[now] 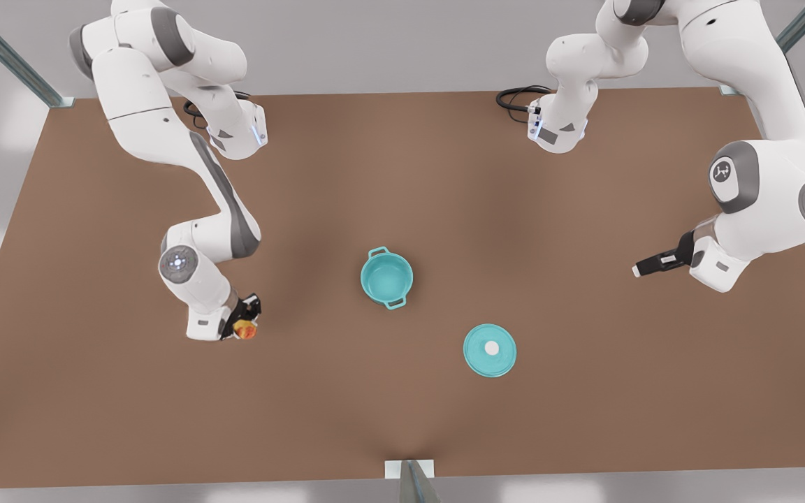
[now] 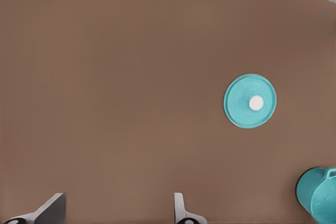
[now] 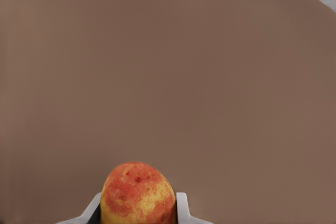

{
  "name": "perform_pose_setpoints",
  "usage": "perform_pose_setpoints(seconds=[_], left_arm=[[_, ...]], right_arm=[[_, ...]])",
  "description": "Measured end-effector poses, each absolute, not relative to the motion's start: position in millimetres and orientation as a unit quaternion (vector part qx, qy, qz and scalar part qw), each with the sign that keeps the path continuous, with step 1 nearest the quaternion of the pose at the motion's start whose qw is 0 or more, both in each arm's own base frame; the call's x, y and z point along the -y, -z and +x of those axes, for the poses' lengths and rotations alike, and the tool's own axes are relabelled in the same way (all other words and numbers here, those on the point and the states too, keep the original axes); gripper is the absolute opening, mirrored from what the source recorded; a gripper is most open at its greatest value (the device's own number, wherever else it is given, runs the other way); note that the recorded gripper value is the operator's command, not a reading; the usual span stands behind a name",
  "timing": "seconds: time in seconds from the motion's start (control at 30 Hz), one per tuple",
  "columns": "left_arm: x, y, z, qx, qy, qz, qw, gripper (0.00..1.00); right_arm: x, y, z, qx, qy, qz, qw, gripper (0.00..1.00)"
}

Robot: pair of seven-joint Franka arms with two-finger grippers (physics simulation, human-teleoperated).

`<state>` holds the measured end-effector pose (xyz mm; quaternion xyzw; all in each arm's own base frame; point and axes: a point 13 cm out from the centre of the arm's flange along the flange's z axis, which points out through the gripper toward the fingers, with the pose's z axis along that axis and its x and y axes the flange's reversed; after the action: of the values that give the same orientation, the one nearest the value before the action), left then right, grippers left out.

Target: Open the pot lid and put the potato into the pot

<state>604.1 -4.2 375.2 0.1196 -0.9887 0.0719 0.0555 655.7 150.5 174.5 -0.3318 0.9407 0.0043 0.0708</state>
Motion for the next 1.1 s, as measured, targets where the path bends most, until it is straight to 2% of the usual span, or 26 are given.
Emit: perform_pose_setpoints(seconds=[0.13,0.3,0.47,0.7,0.9,1.07,1.1], left_arm=[[5,-377,604,0.991,-0.074,0.097,0.053,1.0],[7,-375,604,0.993,-0.075,0.077,0.053,1.0],[9,-375,604,0.994,-0.076,0.062,0.052,1.0],[8,-375,604,0.994,-0.077,0.051,0.052,1.0],[12,-373,601,0.994,-0.078,0.042,0.057,1.0],[13,-372,601,0.994,-0.078,0.038,0.059,1.0],[13,-372,600,0.994,-0.078,0.037,0.06,1.0]], right_arm=[[-225,-210,642,-0.928,-0.029,-0.363,0.077,0.53],[-325,-234,609,-0.914,-0.05,-0.395,0.075,0.53],[-427,-227,562,-0.908,-0.068,-0.409,0.062,0.53],[-492,-207,512,-0.922,-0.08,-0.376,0.037,0.53],[-467,-143,521,-0.95,-0.065,-0.305,0.003,0.54],[-463,-130,528,-0.961,-0.065,-0.268,0.004,0.56],[-464,-129,528,-0.963,-0.065,-0.262,0.005,0.78]])
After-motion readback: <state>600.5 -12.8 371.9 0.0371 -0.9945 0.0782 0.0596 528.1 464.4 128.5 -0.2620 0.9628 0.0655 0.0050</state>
